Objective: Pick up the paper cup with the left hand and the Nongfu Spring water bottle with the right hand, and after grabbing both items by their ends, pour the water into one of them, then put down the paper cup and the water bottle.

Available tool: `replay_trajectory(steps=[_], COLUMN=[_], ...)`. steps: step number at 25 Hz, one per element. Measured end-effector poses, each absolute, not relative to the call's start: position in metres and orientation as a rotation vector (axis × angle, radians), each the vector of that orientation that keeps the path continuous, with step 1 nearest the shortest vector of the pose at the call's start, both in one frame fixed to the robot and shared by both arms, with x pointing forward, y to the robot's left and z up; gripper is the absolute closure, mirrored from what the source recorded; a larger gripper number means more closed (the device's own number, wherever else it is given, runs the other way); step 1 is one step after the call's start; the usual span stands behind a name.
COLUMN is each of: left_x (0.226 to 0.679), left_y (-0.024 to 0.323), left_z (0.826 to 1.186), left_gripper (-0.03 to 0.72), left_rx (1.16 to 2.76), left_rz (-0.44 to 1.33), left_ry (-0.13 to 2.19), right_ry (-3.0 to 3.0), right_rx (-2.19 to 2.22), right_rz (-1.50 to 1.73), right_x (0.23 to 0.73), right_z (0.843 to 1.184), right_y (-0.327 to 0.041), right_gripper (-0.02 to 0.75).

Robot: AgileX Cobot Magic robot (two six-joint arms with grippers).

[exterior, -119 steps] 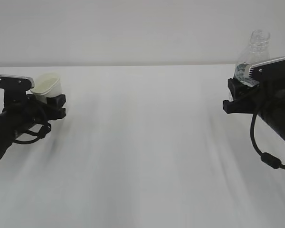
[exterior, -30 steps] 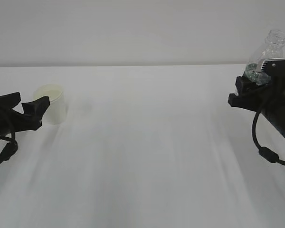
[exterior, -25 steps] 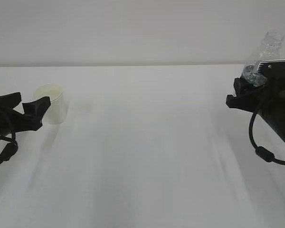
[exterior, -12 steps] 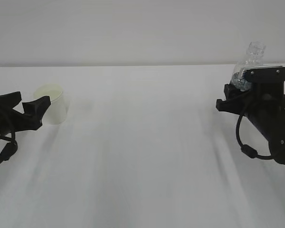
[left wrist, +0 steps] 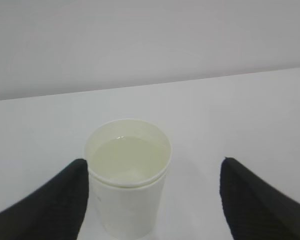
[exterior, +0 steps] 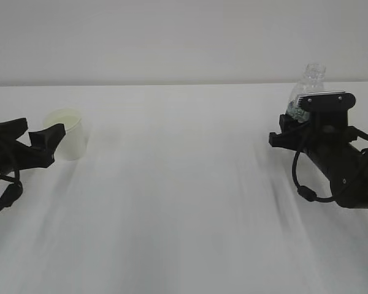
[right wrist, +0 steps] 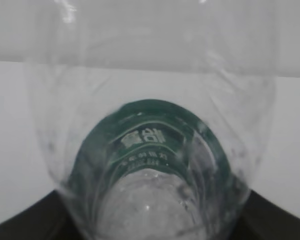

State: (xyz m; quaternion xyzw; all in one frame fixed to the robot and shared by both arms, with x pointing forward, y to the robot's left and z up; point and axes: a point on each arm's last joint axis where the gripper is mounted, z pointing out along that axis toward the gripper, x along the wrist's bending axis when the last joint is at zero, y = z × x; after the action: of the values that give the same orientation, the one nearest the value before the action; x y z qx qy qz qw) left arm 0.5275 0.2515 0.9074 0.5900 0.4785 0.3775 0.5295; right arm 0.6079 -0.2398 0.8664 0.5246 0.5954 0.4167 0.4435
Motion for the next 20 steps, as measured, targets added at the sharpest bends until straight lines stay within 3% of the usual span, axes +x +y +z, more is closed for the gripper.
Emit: replay_trajectory(steps=[20], left_x=[0.527], left_y=[0.251], left_z=[0.907], left_gripper=[0.128], left_rx=[1.41], left_rz=[0.9], left_ry=[1.14], right_ry=[1.477], right_rx=[1.297], right_rz=[1.033], right_x=[0.63], right_z=[0.842], right_y=[-0.235], right_gripper=[0.309])
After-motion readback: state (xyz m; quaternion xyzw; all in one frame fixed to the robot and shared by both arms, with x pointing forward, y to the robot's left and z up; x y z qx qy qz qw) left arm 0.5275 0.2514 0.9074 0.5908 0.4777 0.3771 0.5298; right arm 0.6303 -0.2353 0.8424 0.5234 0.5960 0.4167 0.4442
